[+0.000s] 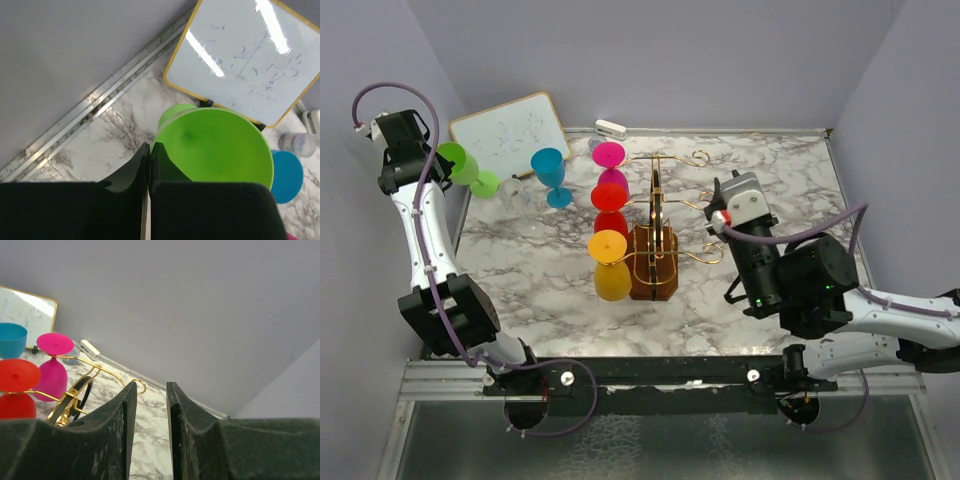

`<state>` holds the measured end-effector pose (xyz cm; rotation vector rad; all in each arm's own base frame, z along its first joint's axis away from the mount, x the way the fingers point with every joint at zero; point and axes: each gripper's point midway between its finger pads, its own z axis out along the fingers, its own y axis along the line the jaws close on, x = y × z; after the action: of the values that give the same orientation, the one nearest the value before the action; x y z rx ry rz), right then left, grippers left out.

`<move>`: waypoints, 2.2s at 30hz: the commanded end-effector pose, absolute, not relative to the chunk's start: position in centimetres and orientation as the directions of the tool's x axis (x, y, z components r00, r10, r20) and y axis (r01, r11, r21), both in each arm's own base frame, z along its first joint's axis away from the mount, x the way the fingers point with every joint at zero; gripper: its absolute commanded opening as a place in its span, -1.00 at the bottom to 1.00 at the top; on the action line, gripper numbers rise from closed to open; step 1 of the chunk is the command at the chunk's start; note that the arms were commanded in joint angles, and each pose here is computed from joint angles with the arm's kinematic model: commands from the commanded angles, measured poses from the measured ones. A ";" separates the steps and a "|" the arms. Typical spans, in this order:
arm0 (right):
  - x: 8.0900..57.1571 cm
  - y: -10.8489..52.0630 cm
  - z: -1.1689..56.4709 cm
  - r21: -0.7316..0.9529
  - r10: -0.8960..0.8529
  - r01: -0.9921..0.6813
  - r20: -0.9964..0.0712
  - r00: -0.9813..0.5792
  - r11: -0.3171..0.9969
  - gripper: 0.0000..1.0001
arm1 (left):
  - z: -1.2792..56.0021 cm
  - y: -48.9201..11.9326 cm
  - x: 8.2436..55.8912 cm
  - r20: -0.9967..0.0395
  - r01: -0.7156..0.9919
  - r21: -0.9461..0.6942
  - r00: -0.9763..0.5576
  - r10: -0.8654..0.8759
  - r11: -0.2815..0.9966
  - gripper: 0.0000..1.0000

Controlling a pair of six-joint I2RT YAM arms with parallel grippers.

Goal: Take the wine glass off the wine glass rack

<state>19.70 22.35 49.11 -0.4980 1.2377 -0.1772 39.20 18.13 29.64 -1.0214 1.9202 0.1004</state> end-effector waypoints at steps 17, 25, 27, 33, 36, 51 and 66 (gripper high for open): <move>17.8 27.0 43.7 -0.237 -0.255 -0.465 -0.967 0.023 0.853 -0.31 | 18.7 16.0 35.1 -0.725 -0.713 -0.094 -0.430 -0.539 0.695 -1.00; 18.0 26.0 43.7 -0.206 -0.217 -0.434 -0.976 0.024 0.877 -0.24 | 15.5 15.1 34.8 -0.682 -0.694 -0.077 -0.487 -0.546 0.716 -1.00; 18.0 25.7 44.0 -0.188 -0.197 -0.435 -0.980 0.026 0.881 -0.24 | 15.1 14.9 34.8 -0.672 -0.691 -0.077 -0.497 -0.550 0.718 -1.00; 17.9 25.7 44.0 -0.181 -0.189 -0.435 -0.982 0.025 0.882 -0.19 | 16.8 14.2 35.4 -0.686 -0.660 -0.080 -0.508 -0.522 0.747 -0.42; 17.9 26.2 43.6 -0.183 -0.198 -0.446 -0.980 0.014 0.876 -0.12 | 18.3 13.4 35.9 -0.702 -0.640 -0.107 -0.493 -0.513 0.761 -0.02; 25.1 30.3 42.8 -0.167 -0.238 -0.532 -0.969 -0.068 0.830 0.01 | 31.1 6.4 36.4 -0.847 -0.383 -0.368 -0.238 -0.476 0.847 0.46; 39.7 33.3 44.9 0.449 0.114 -0.807 -0.890 -0.441 0.385 -0.32 | 30.3 -7.5 34.2 -0.771 0.071 -0.544 -0.436 -0.464 0.836 0.30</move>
<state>41.33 34.74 44.87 -0.5652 1.6910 0.6919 35.16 -5.03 29.49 -0.3995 1.9447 -0.5384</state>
